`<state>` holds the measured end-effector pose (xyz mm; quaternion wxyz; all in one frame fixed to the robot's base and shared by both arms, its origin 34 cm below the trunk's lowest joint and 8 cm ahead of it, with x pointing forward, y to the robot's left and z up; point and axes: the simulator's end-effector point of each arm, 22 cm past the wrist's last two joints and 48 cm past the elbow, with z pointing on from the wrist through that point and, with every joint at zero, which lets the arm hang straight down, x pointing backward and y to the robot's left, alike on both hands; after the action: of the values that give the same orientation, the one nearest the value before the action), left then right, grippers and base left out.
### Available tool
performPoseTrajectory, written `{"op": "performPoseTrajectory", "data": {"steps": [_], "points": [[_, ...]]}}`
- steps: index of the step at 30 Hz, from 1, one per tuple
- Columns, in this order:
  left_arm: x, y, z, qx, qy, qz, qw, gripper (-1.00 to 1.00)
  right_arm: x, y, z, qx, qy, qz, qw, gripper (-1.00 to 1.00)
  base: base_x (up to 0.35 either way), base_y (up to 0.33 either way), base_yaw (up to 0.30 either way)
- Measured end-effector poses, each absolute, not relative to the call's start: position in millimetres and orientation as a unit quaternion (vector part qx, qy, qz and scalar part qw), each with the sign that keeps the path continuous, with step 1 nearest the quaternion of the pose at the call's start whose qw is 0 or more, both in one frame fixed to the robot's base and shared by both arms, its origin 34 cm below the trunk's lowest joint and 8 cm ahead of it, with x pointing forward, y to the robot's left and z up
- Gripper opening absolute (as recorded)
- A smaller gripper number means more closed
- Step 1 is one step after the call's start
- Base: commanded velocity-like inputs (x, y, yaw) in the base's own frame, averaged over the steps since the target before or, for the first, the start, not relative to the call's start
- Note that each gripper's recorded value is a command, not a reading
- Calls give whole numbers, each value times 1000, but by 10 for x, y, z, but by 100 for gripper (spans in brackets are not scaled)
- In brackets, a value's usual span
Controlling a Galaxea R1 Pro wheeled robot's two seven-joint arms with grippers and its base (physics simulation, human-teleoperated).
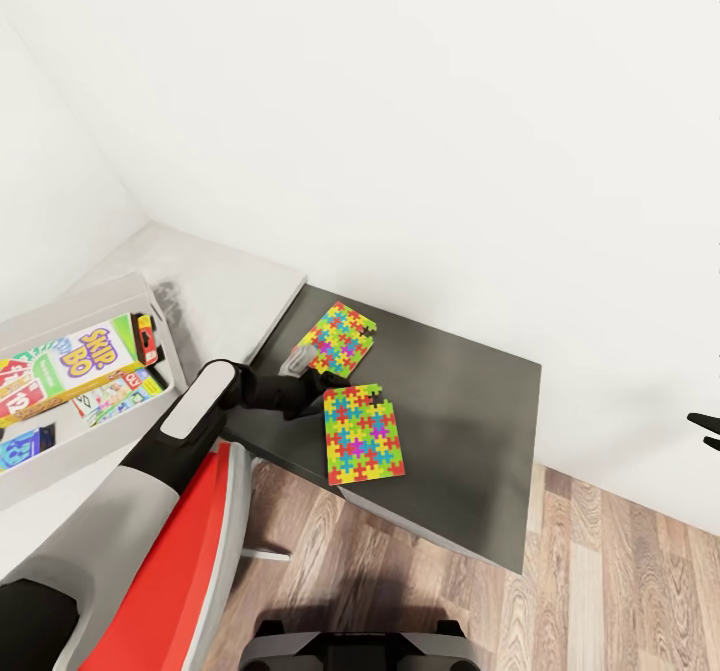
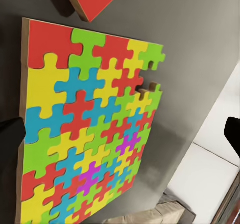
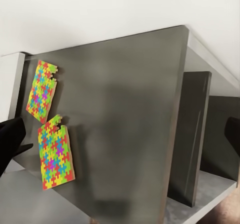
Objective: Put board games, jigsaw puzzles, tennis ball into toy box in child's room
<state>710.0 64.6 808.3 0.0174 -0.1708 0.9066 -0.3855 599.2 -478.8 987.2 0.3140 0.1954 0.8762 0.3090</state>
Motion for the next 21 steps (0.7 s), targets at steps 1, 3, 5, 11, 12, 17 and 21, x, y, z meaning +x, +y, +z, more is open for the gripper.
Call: {"op": "performPoseTrajectory", "data": {"steps": [1, 3, 5, 11, 12, 17, 21], "points": [[7100, 646, 8083, -171, 907, -386, 17, 100, 5992, -4788, 9872, 195, 876, 309, 314, 100, 0, 0, -94], [7095, 651, 8071, -172, 907, -384, 16, 100, 5991, -4787, 9871, 195, 876, 309, 314, 100, 0, 0, -143], [7087, 653, 8058, -172, 907, -383, 15, 100, 5991, -4788, 9872, 195, 876, 309, 314, 100, 0, 0, -189], [7073, 660, 8032, -175, 908, -382, 12, 100, 5991, -4789, 9872, 195, 876, 309, 314, 100, 0, 0, -210], [7072, 660, 8031, -176, 907, -382, 11, 100, 5990, -4788, 9874, 195, 876, 309, 314, 100, 0, 0, -152], [7068, 657, 8029, -181, 905, -385, 8, 100, 5989, -4787, 9878, 195, 876, 309, 315, 100, 0, 0, -103], [7069, 658, 8030, -180, 905, -385, 9, 100, 5990, -4787, 9877, 195, 876, 309, 314, 100, 0, 0, -46]]}}
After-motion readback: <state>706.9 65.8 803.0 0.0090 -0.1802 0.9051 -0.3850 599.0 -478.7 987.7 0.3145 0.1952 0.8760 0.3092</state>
